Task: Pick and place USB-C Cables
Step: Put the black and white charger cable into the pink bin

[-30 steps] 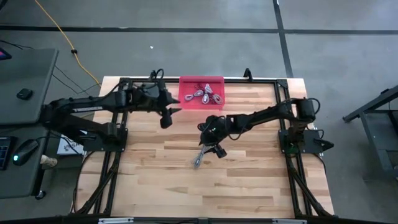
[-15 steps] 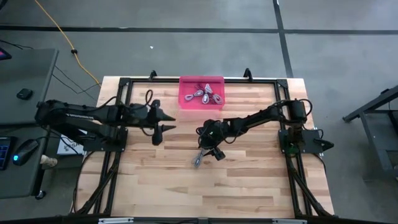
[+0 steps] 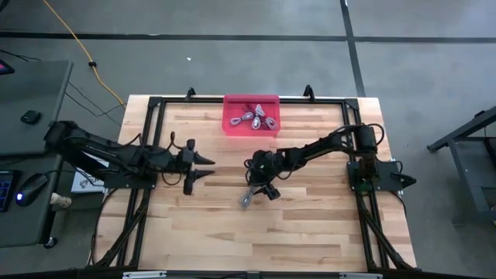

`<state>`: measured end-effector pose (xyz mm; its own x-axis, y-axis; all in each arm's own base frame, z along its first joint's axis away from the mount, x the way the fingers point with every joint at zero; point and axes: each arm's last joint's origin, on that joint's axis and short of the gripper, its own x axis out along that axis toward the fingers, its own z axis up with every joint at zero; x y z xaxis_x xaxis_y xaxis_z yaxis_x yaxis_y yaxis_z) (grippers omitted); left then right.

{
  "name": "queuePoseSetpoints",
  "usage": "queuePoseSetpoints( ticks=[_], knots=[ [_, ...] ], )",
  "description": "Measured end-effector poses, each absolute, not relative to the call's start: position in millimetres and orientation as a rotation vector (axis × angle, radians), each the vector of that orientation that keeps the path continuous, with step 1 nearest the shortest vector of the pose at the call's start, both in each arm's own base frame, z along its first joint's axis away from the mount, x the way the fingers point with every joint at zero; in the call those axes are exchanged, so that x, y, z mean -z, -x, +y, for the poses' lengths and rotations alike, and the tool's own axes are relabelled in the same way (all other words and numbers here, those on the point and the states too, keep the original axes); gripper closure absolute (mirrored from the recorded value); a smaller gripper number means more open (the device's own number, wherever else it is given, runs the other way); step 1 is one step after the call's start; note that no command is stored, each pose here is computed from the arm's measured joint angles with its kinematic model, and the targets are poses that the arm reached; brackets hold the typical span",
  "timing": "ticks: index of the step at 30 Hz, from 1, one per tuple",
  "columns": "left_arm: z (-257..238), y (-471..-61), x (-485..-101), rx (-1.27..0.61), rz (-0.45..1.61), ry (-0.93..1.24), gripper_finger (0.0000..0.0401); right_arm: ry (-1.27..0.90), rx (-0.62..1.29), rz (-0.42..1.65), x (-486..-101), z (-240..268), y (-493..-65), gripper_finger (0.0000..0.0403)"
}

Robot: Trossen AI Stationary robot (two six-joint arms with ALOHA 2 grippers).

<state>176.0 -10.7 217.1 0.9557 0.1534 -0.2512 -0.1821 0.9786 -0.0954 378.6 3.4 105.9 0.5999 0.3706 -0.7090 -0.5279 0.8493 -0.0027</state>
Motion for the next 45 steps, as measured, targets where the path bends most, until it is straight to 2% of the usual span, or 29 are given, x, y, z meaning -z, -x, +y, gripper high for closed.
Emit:
queuePoseSetpoints(
  ticks=[6, 8, 11, 16, 18, 22, 26, 29, 37, 45],
  knots=[
    [-18.3, -161.5, -185.2, -0.198, 0.248, 0.12, 0.0268, 0.204, -0.523, 0.762, -100.8, 3.1, -380.9, 0.0192],
    [-21.1, -156.0, -174.0, -0.206, 0.229, 0.126, 0.0268, 0.18, -0.506, 0.759, -100.9, 2.6, -382.0, 0.0203],
    [-24.5, -147.2, -158.2, -0.209, 0.19, 0.131, 0.0268, 0.151, -0.493, 0.764, -100.4, 0.3, -382.1, 0.0248],
    [-28.3, -137.2, -140.2, -0.211, 0.199, 0.139, 0.0268, 0.153, -0.483, 0.758, -100.8, -0.1, -382.8, 0.0368],
    [-30.6, -136.6, -140.3, -0.207, 0.2, 0.134, 0.0268, 0.156, -0.486, 0.75, -101.2, 1.1, -383.3, 0.0388],
    [-33.6, -135.3, -140.6, -0.218, 0.197, 0.1, 0.0268, 0.104, -0.45, 0.725, -102.0, -0.2, -386.0, 0.0375],
    [-35.6, -134.1, -141.2, -0.23, 0.193, 0.055, 0.0268, 0.119, -0.421, 0.669, -113.1, -7.6, -387.9, 0.0394],
    [-35.7, -134.0, -141.8, -0.23, 0.191, 0.021, 0.0268, 0.111, -0.379, 0.608, -129.3, -19.1, -388.9, 0.0393],
    [-33.5, -135.7, -147.2, -0.233, 0.152, -0.053, 0.0268, 0.228, -0.181, 0.463, -192.2, -64.6, -389.8, 0.0397],
    [-14.5, -141.0, -151.0, -0.267, 0.132, -0.099, 0.0268, 0.378, 0.076, 0.376, -257.5, -149.5, -396.0, 0.0399]
  ],
)
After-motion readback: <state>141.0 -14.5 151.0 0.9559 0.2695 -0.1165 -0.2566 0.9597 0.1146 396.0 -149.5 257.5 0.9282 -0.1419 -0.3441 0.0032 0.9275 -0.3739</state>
